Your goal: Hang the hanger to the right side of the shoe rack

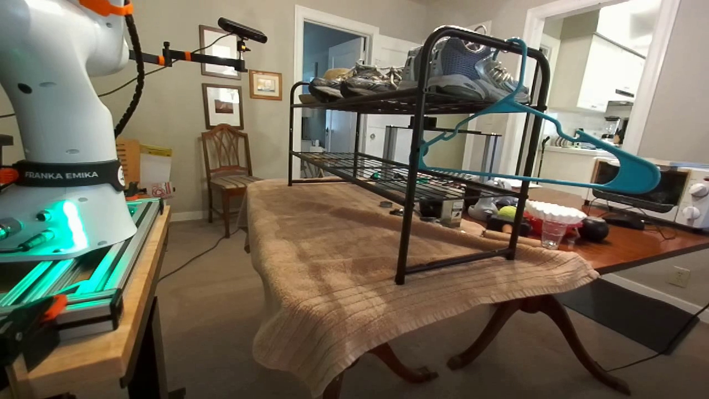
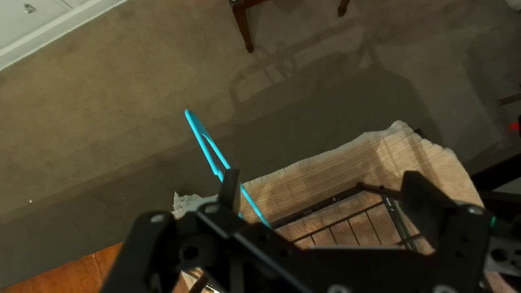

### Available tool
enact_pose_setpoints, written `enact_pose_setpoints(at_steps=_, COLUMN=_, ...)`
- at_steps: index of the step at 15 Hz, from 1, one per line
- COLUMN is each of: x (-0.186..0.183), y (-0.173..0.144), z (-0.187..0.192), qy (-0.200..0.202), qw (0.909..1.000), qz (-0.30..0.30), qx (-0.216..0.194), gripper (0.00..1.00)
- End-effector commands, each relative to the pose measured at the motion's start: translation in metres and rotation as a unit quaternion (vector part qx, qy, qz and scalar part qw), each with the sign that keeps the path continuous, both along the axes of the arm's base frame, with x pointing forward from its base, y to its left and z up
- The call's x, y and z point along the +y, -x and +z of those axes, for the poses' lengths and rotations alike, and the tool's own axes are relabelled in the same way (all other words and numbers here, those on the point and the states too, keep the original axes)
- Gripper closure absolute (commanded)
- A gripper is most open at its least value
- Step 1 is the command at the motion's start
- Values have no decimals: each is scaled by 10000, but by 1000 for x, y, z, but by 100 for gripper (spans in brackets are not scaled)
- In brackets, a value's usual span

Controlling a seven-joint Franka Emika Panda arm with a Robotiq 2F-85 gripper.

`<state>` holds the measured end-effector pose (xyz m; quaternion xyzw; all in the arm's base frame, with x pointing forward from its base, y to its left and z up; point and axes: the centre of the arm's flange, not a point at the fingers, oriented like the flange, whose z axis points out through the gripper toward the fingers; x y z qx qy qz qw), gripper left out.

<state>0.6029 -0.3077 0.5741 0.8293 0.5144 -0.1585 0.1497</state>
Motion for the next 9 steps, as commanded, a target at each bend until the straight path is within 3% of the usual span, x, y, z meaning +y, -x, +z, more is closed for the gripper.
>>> enact_pose_setpoints(at_steps=1, x=9, y=41, z=16, qy=-613, qw=9976, qz=-313, qx=-82, gripper=0)
enact_pose_setpoints(at_steps=5, x=13, y=72, z=37, qy=-1152, qw=9868, qz=-939, qx=-644, gripper=0)
enact_pose_setpoints(at_steps=9, x=16, y=104, z=49, qy=-1723, qw=9650, qz=-1545, qx=-1235, gripper=0)
